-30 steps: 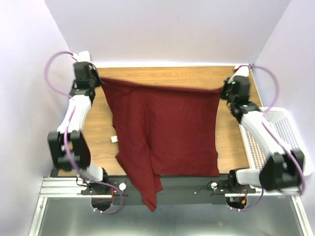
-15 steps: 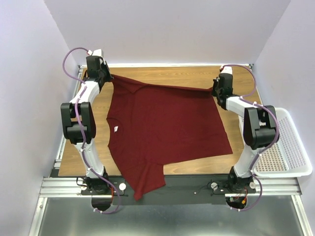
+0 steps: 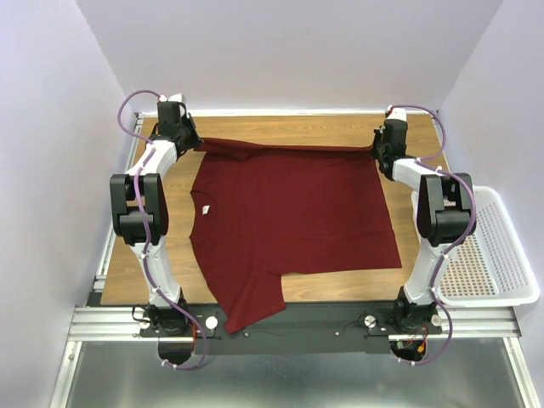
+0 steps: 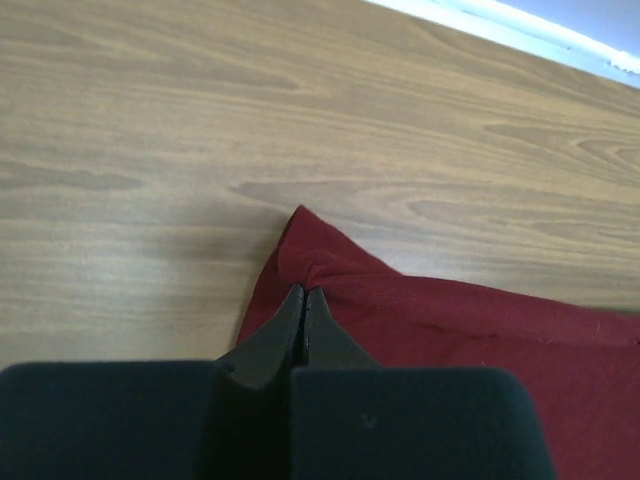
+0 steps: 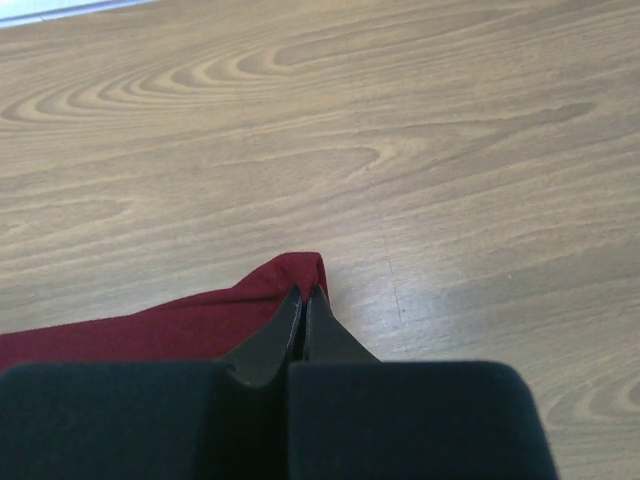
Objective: Fold and stack the t-shirts
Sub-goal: Flatten the tshirt out, then fold the tshirt
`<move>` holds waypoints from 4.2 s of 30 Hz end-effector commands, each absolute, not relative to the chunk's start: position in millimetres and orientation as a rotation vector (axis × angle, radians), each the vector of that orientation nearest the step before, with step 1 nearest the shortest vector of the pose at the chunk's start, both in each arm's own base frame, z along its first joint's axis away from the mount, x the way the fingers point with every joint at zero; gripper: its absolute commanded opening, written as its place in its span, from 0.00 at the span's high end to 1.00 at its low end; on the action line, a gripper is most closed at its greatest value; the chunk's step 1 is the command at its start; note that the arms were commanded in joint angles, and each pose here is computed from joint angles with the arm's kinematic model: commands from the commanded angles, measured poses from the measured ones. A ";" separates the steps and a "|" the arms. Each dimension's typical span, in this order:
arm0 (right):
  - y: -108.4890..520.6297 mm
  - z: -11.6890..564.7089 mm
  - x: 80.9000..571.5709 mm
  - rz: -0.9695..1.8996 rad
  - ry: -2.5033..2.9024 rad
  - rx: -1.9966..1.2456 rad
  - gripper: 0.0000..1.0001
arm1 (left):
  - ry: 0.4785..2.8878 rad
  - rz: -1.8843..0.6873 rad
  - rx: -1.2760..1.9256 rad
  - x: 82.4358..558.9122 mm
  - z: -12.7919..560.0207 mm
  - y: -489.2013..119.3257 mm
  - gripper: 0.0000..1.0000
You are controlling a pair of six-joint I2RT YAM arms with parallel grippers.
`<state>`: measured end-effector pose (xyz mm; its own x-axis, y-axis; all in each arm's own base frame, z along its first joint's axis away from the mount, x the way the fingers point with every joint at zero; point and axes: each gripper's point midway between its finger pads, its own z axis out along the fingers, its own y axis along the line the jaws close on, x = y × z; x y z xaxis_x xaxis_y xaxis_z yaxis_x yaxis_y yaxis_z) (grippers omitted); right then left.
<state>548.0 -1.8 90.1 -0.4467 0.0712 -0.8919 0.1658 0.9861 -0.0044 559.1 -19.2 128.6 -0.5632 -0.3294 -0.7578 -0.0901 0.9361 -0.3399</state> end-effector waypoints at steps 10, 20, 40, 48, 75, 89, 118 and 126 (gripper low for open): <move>-34.2 101.4 529.1 -0.259 2.044 0.268 0.99 | 2.285 -0.316 -0.314 501.6 146.0 -28.4 1.00; -36.0 103.5 510.5 -0.251 2.068 0.310 0.99 | 2.370 -0.344 -0.302 460.0 138.3 -34.4 1.00; -31.0 81.2 462.1 -0.211 2.187 0.407 0.99 | 2.439 -0.404 -0.299 405.0 116.9 -45.2 1.00; -32.5 60.7 437.2 -0.230 2.260 0.457 0.99 | 2.457 -0.432 -0.302 393.0 107.9 -49.2 1.00; -43.7 38.7 418.0 -0.339 2.352 0.547 0.99 | 2.480 -0.537 -0.311 355.3 102.1 -65.4 1.00; -38.0 38.3 421.9 -0.315 2.392 0.516 0.52 | 2.457 -0.653 -0.300 337.7 109.6 -98.2 1.00; 61.4 96.8 436.6 0.045 2.346 0.173 0.36 | 2.472 -0.739 -0.262 305.2 111.4 -136.9 1.00; 147.9 98.7 424.4 0.296 2.316 -0.140 0.38 | 2.443 -0.730 -0.246 325.8 119.8 -138.6 1.00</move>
